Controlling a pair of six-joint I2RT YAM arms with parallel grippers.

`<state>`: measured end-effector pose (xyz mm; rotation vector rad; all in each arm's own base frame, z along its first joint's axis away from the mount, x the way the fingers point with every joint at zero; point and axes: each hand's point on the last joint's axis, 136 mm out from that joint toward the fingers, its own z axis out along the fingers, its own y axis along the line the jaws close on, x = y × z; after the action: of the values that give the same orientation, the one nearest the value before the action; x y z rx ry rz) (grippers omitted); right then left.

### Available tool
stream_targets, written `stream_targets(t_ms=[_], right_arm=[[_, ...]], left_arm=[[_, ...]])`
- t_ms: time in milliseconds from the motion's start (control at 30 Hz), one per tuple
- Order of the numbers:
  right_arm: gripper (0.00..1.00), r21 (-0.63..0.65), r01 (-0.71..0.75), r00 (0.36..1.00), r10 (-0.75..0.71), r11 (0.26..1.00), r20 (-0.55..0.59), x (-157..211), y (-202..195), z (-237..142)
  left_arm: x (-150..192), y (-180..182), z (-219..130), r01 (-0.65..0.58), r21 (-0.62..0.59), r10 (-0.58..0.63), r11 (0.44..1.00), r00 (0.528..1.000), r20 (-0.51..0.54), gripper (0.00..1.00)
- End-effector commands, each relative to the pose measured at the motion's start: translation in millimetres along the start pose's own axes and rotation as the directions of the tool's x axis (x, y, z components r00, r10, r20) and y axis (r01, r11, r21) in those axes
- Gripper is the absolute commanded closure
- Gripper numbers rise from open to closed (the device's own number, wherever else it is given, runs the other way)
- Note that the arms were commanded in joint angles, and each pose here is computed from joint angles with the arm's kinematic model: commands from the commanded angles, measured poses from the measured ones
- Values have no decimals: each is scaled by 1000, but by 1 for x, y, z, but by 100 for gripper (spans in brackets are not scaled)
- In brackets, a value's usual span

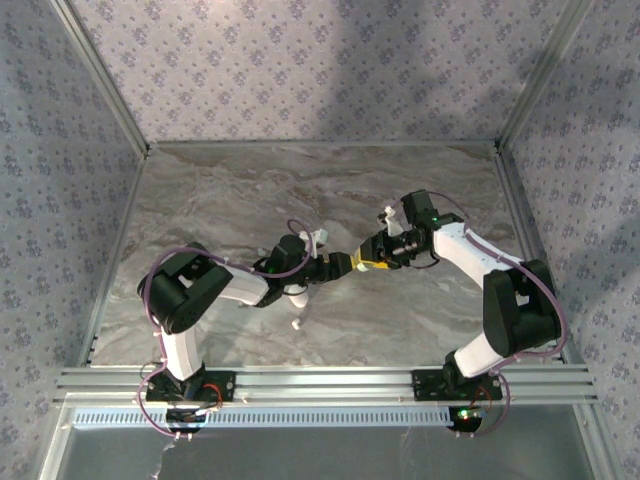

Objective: Insert the wireless bluetooth earbuds into the charging case

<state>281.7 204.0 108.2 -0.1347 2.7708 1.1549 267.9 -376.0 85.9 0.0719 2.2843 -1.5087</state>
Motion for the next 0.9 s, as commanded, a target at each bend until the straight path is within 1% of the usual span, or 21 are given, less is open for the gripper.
stream_targets(t_ms=[0,400,867], right_arm=[[58,-48,-4,1000,3,999,-16,7,10,-2],[58,-39,-9,1000,9,999,-21,8,7,0],[58,-50,-6,999,4,999,-38,10,11,5]], left_arm=[[-8,-24,4,-27,82,26,996,999,20,30],[-8,-29,2,-32,98,30,995,999,21,32],[-10,-32,4,-36,105,34,994,999,21,32]])
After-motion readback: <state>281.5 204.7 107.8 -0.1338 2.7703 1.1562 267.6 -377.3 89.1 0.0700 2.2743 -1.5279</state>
